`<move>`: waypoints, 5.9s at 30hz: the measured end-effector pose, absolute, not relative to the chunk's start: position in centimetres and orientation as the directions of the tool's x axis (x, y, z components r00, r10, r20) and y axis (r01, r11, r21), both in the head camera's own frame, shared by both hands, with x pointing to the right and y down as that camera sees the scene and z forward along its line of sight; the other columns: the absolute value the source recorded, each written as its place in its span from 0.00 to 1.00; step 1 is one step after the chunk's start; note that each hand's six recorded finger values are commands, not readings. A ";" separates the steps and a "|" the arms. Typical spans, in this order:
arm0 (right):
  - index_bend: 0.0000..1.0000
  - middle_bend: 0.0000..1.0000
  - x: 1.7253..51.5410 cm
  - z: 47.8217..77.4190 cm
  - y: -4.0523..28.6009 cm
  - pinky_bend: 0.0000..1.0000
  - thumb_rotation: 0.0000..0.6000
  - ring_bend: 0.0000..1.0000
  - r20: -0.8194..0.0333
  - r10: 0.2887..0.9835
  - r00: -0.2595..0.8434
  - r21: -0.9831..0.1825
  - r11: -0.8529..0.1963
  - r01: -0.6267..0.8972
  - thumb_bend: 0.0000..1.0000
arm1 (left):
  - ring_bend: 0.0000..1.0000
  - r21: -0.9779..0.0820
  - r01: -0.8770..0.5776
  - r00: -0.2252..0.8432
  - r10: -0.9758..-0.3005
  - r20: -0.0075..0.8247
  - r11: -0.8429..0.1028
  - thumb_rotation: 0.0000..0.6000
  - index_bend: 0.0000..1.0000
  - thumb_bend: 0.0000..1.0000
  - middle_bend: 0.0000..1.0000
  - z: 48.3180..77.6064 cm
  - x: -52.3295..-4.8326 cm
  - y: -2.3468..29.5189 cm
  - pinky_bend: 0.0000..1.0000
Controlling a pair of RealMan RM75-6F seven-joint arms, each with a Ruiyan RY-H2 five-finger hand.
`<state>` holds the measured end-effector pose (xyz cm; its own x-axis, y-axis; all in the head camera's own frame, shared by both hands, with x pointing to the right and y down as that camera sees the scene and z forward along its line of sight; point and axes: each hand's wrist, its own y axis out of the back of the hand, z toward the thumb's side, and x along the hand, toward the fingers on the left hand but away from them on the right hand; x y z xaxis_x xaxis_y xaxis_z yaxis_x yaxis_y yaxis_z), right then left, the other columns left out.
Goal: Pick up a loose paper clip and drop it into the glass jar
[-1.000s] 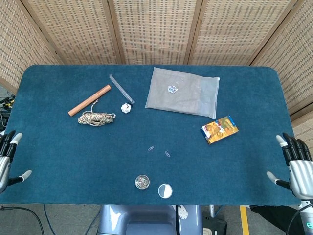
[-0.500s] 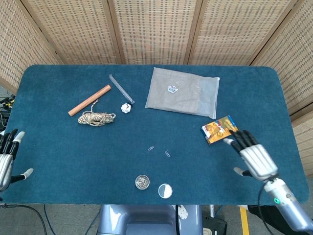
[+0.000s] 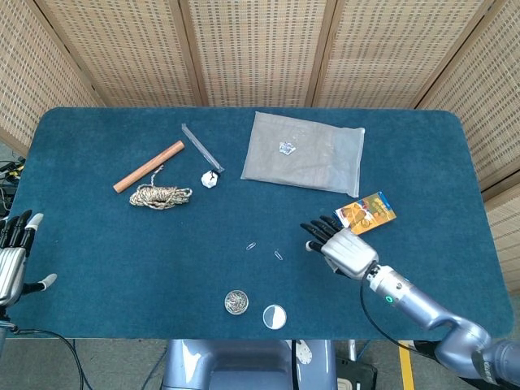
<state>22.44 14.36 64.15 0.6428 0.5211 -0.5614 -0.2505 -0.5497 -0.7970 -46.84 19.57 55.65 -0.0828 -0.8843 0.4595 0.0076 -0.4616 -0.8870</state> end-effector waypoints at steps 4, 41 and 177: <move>0.32 0.00 20.1 65.5 14.6 0.00 1.00 0.00 -0.570 0.480 0.667 -0.789 -0.547 -0.281 0.92 | 0.00 -0.883 0.012 -0.089 -0.880 0.466 -0.469 1.00 0.00 0.00 0.00 56.1 -46.9 19.5 0.00; 0.32 0.00 12.2 72.2 15.5 0.00 1.00 0.00 -0.648 0.431 0.628 -0.727 -0.596 -0.341 0.92 | 0.00 -0.880 0.016 -0.111 -0.875 0.470 -0.475 1.00 0.00 0.00 0.00 56.3 -47.2 19.4 0.00; 0.64 0.00 14.1 73.9 13.6 0.00 1.00 0.00 -0.612 0.583 0.535 -0.756 -0.629 -0.180 0.48 | 0.00 -0.878 -0.006 -0.095 -0.874 0.477 -0.479 1.00 0.00 0.00 0.00 56.0 -47.2 19.4 0.00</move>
